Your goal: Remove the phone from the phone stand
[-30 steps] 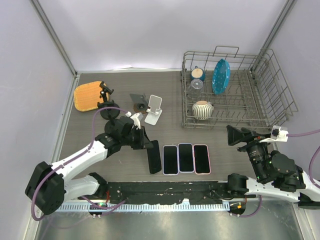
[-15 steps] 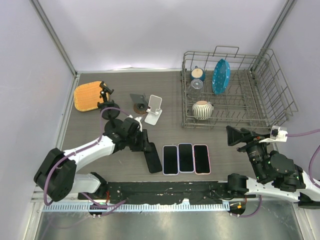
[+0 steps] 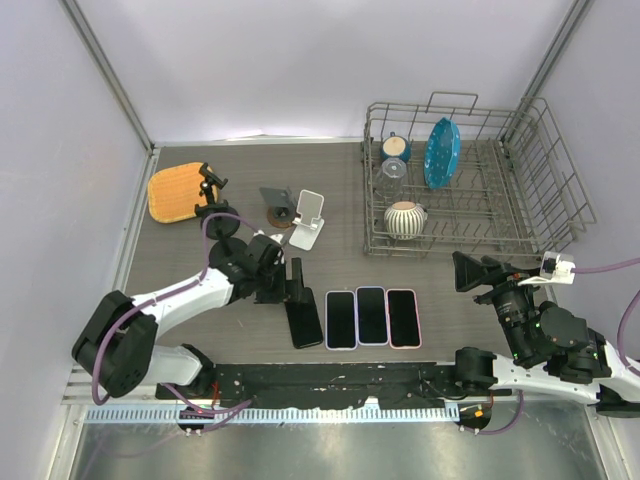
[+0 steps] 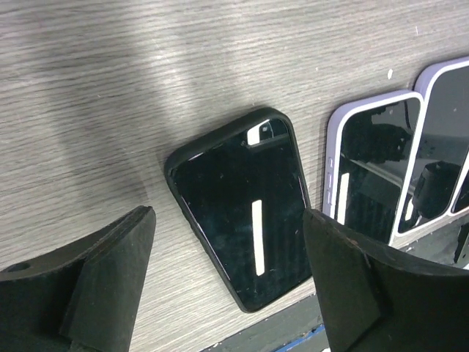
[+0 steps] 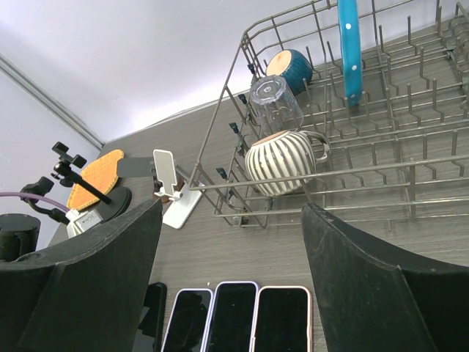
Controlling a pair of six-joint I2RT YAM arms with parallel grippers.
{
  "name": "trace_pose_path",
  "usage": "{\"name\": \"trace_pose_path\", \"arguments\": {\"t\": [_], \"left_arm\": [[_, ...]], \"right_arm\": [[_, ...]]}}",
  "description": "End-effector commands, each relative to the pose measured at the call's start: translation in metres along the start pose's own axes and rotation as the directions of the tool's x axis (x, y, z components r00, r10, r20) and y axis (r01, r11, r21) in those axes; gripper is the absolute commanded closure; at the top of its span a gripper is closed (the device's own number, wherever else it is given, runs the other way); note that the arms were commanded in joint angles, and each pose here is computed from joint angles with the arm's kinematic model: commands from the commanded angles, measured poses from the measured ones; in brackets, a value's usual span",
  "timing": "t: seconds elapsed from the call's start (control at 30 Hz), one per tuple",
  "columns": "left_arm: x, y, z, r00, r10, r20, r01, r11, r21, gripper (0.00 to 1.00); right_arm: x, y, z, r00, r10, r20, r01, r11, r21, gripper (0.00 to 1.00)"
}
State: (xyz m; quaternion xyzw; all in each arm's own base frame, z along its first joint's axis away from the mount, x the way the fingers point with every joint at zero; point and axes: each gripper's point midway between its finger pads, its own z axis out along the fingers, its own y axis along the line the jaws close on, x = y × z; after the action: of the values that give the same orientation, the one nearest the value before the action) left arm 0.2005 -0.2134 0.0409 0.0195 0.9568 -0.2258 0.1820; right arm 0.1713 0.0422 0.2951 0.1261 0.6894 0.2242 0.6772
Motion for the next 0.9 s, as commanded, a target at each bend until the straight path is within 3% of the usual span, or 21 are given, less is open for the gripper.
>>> {"name": "trace_pose_path", "arguments": {"t": [0.0,0.37,0.67,0.87], "left_arm": [[-0.018,-0.004,-0.011,0.998,0.009,0.068,-0.007,1.0,-0.03,0.13],[0.007,-0.027,0.005,1.0,0.019,-0.022,-0.019,1.0,0.016,0.1],[0.029,-0.069,0.017,0.987,0.131,-0.097,-0.119,0.986,0.121,0.1],[0.03,-0.08,0.018,0.985,0.139,-0.102,-0.124,0.982,0.14,0.1]], "right_arm": [[-0.007,-0.001,0.0,0.999,0.044,0.015,-0.044,0.999,0.013,0.18],[-0.007,-0.001,0.0,0.999,0.045,0.014,-0.046,0.999,0.01,0.18],[-0.007,-0.001,-0.001,0.999,0.049,0.013,-0.049,0.999,0.008,0.18],[-0.008,-0.001,0.0,0.999,0.049,0.015,-0.049,0.999,0.011,0.18]]}}
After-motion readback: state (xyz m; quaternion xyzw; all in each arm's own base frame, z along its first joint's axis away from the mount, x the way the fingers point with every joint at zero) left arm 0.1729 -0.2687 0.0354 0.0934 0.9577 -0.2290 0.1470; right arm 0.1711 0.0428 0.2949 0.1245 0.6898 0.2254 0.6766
